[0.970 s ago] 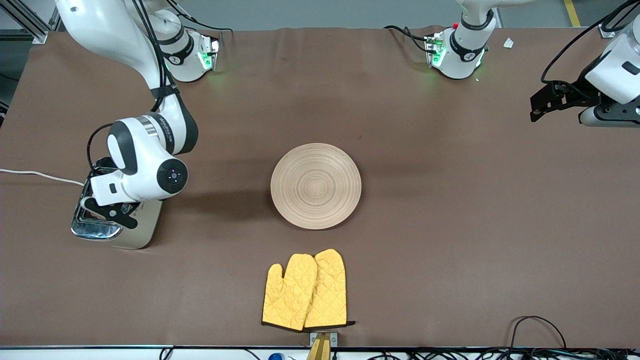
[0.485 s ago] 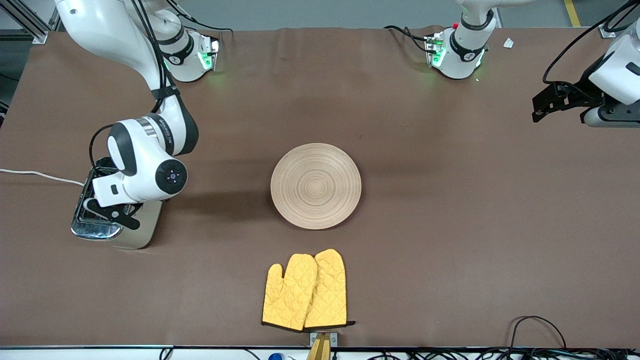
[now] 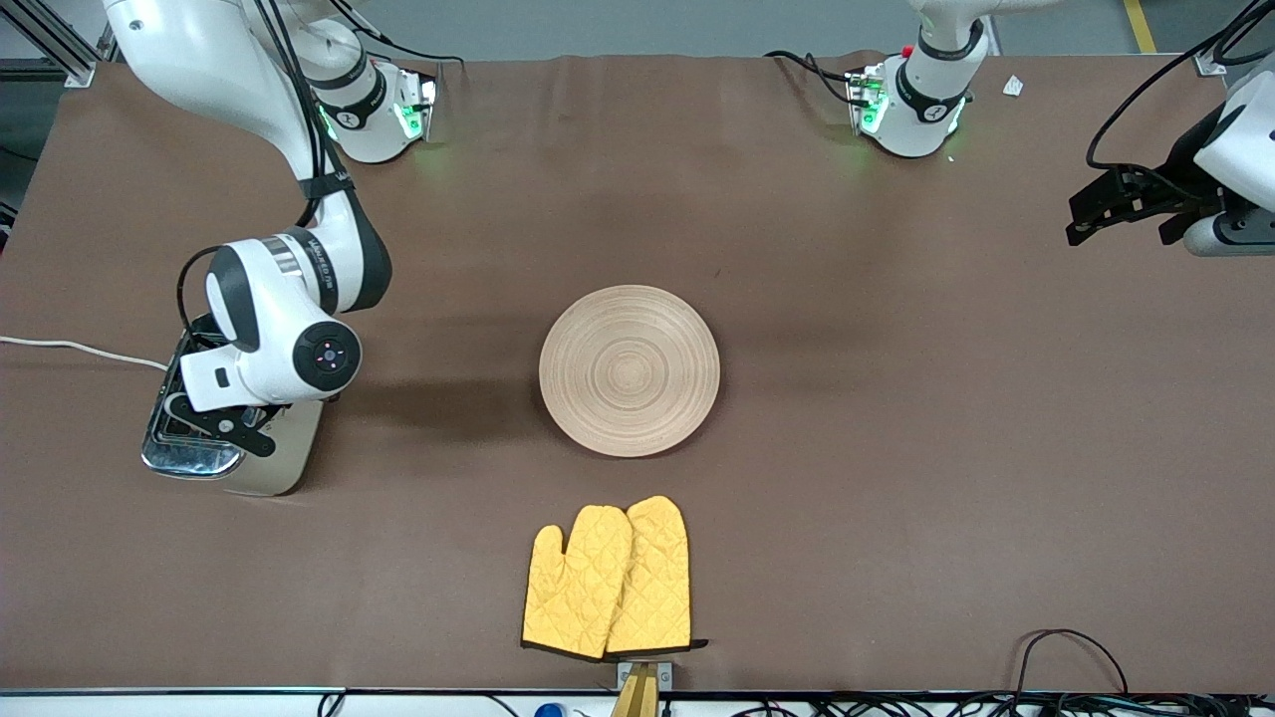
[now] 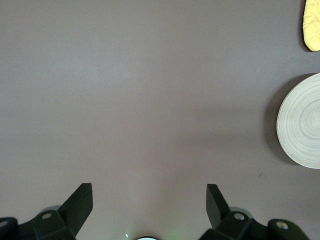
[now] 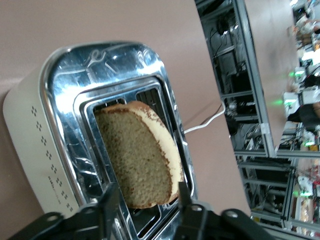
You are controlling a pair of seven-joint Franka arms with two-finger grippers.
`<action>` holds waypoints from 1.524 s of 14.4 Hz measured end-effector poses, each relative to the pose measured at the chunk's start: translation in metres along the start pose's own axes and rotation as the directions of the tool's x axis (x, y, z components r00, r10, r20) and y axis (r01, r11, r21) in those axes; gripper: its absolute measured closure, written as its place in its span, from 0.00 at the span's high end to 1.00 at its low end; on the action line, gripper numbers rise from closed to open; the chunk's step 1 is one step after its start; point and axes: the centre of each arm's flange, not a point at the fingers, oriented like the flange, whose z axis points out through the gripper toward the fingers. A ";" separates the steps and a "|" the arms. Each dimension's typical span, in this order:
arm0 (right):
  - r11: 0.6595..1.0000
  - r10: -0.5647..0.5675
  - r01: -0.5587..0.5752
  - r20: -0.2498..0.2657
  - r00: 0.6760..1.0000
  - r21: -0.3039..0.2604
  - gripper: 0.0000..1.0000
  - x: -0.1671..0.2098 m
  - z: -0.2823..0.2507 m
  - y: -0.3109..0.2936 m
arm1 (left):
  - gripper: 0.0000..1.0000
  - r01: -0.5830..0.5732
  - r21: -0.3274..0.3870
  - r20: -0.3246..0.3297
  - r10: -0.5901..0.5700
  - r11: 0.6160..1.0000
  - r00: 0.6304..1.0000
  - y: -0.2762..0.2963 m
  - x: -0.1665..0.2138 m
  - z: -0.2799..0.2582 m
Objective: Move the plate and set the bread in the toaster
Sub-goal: 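Lower the bread into the toaster slot with the right gripper, then open the right gripper and lift it away from the toaster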
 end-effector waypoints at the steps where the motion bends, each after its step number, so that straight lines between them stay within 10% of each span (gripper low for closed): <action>1: 1.000 -0.010 0.009 0.022 1.000 0.019 0.60 0.000 0.001 0.001 | 1.00 0.003 0.000 0.002 -0.003 1.000 1.000 0.000 0.000 0.000; 8: 0.972 -0.105 0.076 0.124 0.987 0.220 1.00 0.012 -0.018 0.035 | 1.00 0.006 0.000 0.003 -0.006 1.000 1.000 0.000 0.000 0.000; 16: 0.827 -0.228 0.097 0.172 0.958 0.554 1.00 0.038 -0.035 0.108 | 1.00 0.063 0.002 0.008 -0.063 0.998 0.998 0.008 -0.002 0.002; 22: 0.713 -0.275 0.122 0.114 0.955 0.691 1.00 0.069 -0.019 0.181 | 1.00 0.062 0.001 -0.003 -0.062 0.998 0.998 0.009 -0.001 0.001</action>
